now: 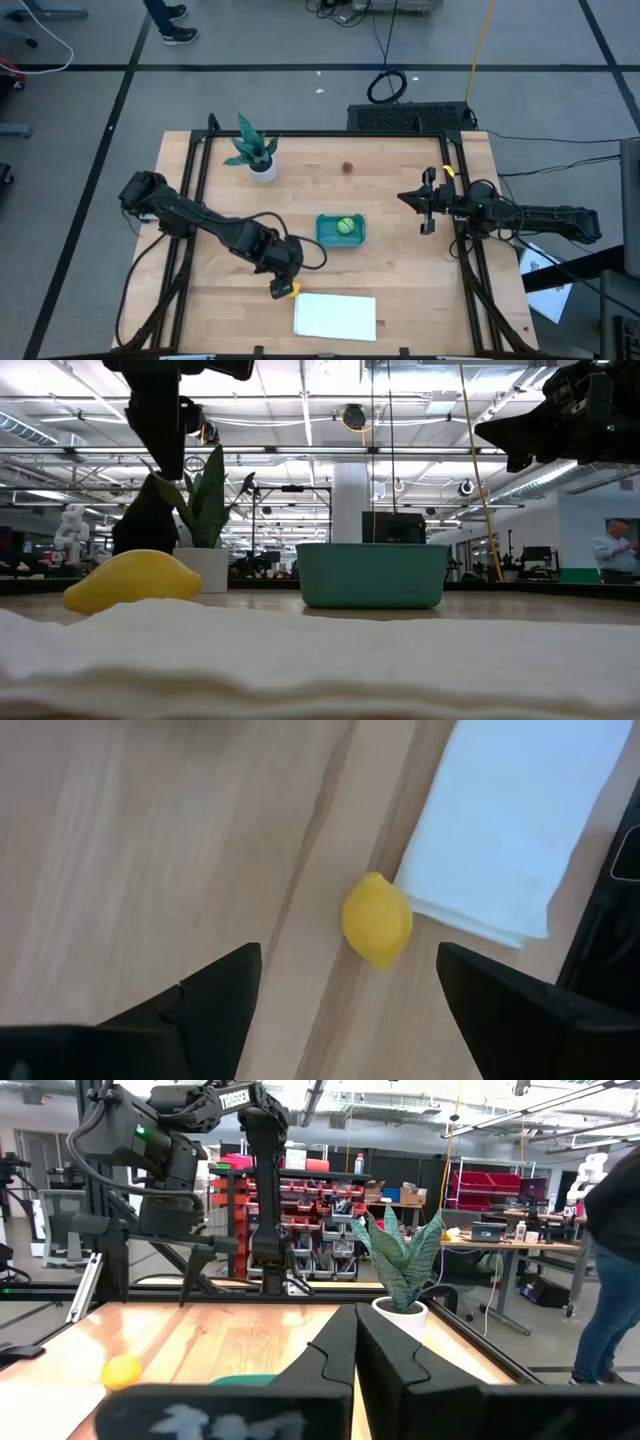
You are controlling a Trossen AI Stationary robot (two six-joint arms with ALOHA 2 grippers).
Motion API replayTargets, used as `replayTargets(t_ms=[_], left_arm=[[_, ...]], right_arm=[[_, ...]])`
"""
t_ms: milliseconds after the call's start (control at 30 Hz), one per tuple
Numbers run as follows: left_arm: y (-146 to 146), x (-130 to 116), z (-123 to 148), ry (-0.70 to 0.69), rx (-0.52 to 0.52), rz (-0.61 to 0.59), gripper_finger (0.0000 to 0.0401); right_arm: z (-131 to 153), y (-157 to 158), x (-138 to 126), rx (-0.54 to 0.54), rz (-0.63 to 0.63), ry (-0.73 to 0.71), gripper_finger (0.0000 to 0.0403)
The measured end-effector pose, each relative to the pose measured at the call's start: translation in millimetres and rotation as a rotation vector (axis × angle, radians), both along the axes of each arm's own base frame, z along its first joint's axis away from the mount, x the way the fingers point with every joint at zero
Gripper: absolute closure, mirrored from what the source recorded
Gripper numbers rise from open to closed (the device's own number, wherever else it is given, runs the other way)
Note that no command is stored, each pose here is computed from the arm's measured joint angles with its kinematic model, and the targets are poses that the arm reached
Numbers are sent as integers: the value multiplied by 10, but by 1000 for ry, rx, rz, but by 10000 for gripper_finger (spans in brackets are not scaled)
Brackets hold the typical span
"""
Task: Pick and placing Produce into tupperware
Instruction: Put the yellow lemon into the blue bin
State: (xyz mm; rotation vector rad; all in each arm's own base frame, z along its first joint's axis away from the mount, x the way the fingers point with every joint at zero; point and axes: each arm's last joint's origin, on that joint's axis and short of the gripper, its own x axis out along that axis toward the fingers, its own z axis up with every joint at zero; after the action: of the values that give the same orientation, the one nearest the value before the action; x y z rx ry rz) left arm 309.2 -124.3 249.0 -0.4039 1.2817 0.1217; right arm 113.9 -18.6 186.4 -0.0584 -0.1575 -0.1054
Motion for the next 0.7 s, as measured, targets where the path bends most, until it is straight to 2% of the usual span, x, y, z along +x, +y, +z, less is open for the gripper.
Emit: replayTargets(t_ms=[333,600,700], left_arm=[[-135,109,-187,-16,17,-116,91],[-172,163,-363,32,32,-143,91],[-175,171,-388,47,13,-114,91]], right_arm=[[0,0,0,0,0,0,403],[0,0,0,0,0,0,403],[0,0,0,0,0,0,403]])
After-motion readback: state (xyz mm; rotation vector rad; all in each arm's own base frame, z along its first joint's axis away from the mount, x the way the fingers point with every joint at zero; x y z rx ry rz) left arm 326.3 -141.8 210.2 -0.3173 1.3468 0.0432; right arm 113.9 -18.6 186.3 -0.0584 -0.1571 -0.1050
